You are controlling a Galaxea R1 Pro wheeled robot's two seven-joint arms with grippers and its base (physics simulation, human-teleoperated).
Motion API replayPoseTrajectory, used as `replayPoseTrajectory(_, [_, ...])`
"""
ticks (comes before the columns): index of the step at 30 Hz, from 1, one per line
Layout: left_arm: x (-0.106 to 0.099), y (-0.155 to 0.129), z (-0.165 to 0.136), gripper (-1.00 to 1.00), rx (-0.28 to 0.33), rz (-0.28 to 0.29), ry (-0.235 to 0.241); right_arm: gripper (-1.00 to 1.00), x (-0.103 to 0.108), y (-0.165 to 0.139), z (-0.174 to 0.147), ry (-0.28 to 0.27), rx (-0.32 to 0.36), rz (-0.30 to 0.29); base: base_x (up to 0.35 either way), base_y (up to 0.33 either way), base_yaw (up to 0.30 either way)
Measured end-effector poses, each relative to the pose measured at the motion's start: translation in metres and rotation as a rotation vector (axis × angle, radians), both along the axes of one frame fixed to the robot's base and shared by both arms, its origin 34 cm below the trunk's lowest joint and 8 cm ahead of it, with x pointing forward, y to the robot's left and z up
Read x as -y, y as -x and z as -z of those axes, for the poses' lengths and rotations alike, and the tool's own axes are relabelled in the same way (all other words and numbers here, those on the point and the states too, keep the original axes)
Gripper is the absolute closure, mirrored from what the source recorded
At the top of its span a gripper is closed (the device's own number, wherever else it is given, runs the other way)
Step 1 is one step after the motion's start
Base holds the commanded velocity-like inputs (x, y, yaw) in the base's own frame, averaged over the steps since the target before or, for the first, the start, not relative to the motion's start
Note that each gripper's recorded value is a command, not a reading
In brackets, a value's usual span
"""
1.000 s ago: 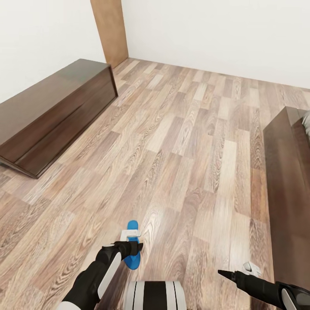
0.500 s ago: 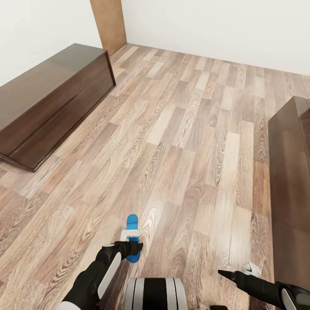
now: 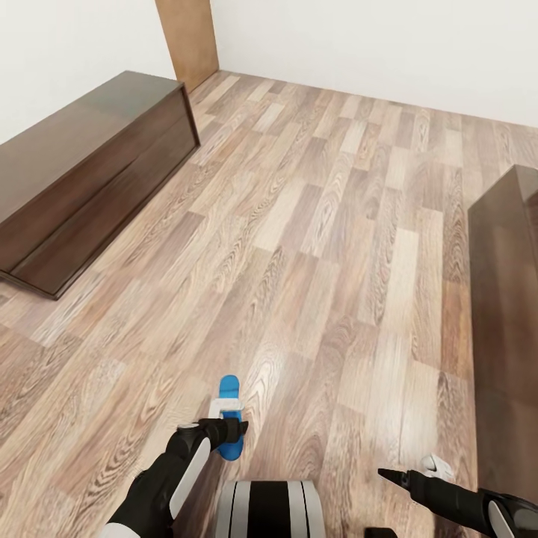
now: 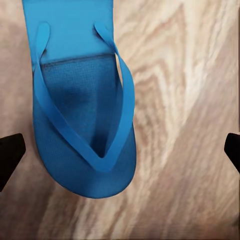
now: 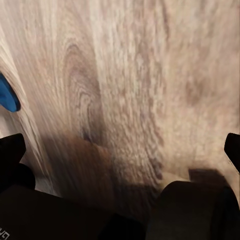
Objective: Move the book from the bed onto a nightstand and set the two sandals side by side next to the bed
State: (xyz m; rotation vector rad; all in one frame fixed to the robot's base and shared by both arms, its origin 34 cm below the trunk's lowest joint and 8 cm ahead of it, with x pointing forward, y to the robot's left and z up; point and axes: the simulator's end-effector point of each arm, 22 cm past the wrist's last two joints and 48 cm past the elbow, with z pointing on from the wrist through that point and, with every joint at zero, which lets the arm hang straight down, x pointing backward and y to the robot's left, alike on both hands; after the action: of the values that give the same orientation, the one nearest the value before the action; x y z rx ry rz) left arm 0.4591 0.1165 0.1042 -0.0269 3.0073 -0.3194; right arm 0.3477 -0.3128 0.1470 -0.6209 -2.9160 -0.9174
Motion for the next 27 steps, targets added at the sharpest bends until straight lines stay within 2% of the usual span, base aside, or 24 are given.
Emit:
replayPoseTrajectory(6, [-0.0008,-0.0046,-0.0003,-1.0,0.02,-0.006,-0.003,-1.0,0.0,0.0,0.0001,0.0,0.0,0.0,0.04,0.0,0.0])
replayPoseTrajectory(27, [-0.0011,-0.0051,-0.0003,-1.0,0.022,-0.006,-0.005,-1.0,0.0001,0.0001,0.0002,0.0,0.0,0.0,0.043,0.0,0.0])
